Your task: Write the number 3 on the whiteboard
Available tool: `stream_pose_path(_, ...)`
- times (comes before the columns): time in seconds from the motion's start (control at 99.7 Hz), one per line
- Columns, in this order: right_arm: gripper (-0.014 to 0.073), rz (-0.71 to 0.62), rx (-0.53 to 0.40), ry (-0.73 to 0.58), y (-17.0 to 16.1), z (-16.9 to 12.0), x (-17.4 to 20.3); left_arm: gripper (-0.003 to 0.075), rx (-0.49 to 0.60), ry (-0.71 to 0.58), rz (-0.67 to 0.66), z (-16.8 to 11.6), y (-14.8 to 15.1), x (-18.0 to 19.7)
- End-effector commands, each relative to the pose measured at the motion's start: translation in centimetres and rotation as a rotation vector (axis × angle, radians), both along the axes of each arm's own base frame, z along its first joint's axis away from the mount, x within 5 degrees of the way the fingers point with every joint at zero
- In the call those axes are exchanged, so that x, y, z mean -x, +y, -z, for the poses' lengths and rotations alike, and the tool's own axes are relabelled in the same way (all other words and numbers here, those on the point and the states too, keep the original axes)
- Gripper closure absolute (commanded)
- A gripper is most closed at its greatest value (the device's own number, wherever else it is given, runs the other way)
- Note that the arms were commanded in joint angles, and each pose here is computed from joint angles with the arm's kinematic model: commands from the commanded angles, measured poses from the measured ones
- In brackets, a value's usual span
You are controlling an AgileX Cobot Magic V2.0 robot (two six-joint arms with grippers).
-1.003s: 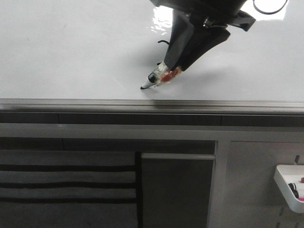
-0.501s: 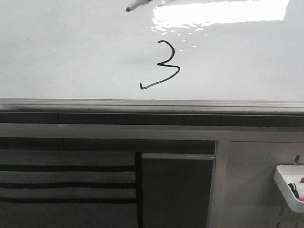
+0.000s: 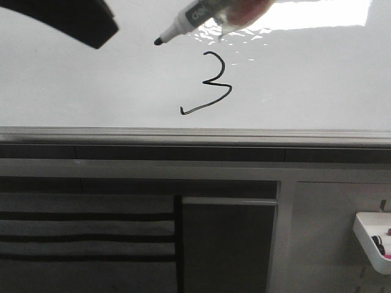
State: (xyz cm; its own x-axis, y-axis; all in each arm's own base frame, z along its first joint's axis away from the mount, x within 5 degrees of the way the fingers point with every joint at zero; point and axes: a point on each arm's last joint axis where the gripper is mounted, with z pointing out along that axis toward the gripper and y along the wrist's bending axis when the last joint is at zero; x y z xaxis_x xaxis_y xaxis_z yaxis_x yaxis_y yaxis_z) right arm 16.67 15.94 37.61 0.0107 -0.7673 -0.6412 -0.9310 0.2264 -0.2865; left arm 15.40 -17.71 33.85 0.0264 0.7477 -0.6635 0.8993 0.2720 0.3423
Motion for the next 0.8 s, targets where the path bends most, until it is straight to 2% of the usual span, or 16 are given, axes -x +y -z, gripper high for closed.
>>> stream_pose_path(0.0,0.0612,-0.013,-0.057,-0.076,-0.1,-1.6,0.4,0.0607,0.125,-0.096,0.013,-2.3,-1.3,-0.4)
stream_pose_path(0.341,0.0612,-0.012,-0.059,-0.079,-0.1,-1.6,0.3,0.0607,0.132,-0.095,0.084,-1.8,-3.8,0.2)
stream_pose_path(0.792,0.0612,-0.008,-0.074,-0.082,0.0,-1.7,0.3,0.0601,0.141,-0.08,0.094,-1.8,-4.0,0.5)
